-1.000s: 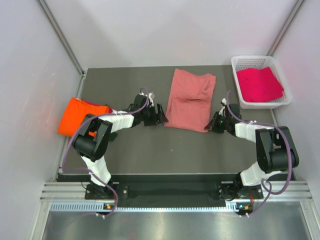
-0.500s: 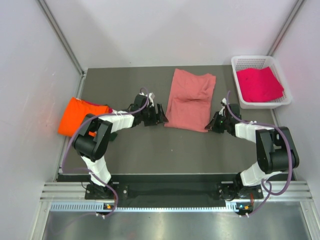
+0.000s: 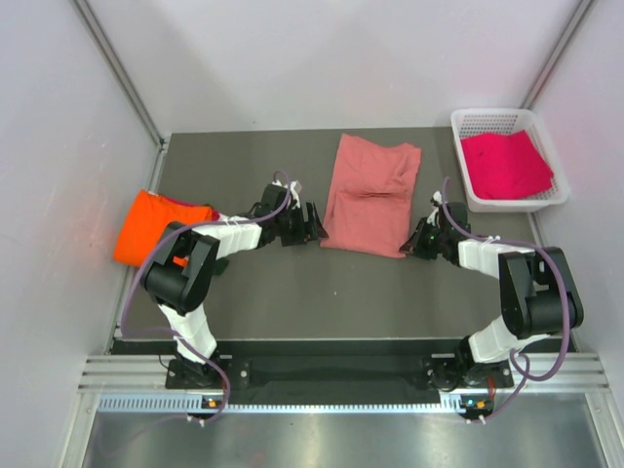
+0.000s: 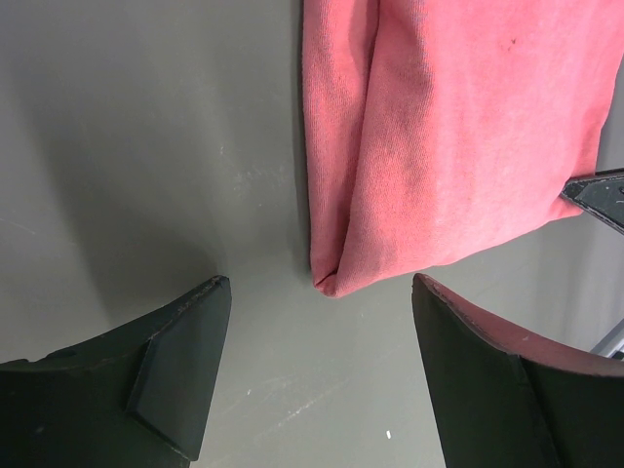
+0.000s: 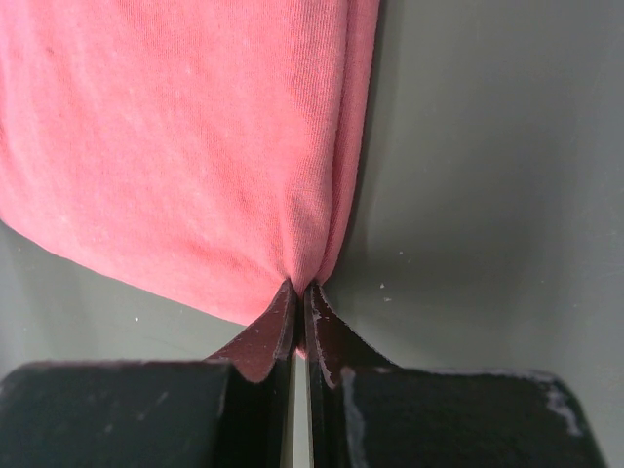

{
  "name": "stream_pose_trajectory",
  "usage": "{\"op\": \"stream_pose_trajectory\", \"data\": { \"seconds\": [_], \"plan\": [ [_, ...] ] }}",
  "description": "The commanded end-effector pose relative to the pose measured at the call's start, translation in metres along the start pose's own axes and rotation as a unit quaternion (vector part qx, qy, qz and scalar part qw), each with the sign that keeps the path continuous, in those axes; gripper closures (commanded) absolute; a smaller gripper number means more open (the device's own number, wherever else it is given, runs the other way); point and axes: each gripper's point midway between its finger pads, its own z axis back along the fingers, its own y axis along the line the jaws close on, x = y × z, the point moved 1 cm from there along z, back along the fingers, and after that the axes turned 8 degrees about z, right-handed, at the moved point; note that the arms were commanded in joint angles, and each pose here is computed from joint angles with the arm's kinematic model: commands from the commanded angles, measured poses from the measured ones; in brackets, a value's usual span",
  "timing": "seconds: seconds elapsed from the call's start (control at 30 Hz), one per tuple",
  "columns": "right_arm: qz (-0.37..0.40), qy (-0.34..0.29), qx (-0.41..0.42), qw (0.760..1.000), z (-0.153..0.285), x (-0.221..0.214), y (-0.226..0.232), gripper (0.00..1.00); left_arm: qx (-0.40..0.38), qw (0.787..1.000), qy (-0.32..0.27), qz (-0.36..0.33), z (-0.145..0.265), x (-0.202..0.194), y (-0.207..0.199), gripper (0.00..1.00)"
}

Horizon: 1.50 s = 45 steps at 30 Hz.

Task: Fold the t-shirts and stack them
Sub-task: Fold the tshirt

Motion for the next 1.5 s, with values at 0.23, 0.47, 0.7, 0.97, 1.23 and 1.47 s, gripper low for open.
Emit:
{"op": "stream_pose_trajectory", "data": {
  "seconds": [0.23, 0.47, 0.7, 0.97, 1.23, 1.47],
  "plan": [
    [0.019, -0.029, -0.006, 0.999, 0.005, 0.012, -0.001, 1.00, 0.004, 1.000, 0.008, -0.003, 0.000, -0.004, -0.001, 0.20],
    [0.019, -0.028, -0.006, 0.999, 0.005, 0.012, -0.001, 1.00, 0.001, 1.000, 0.007, -0.004, 0.002, -0.004, -0.002, 0.19],
    [0.019, -0.027, -0.007, 0.999, 0.004, 0.012, -0.002, 1.00, 0.001, 1.000, 0.008, -0.004, 0.001, -0.005, -0.002, 0.19],
    [0.019, -0.026, -0.007, 0.999, 0.004, 0.012, -0.001, 1.00, 0.001, 1.000, 0.008, -0.004, 0.003, -0.006, -0.003, 0.19],
    [0.017, -0.025, -0.007, 0.999, 0.004, 0.011, -0.002, 1.00, -0.003, 1.000, 0.006, -0.001, 0.006, -0.008, -0.005, 0.18],
    [0.017, -0.025, -0.009, 1.000, 0.005, 0.010, -0.003, 1.00, -0.002, 1.000, 0.016, 0.011, 0.006, -0.015, -0.001, 0.17]
  ]
}}
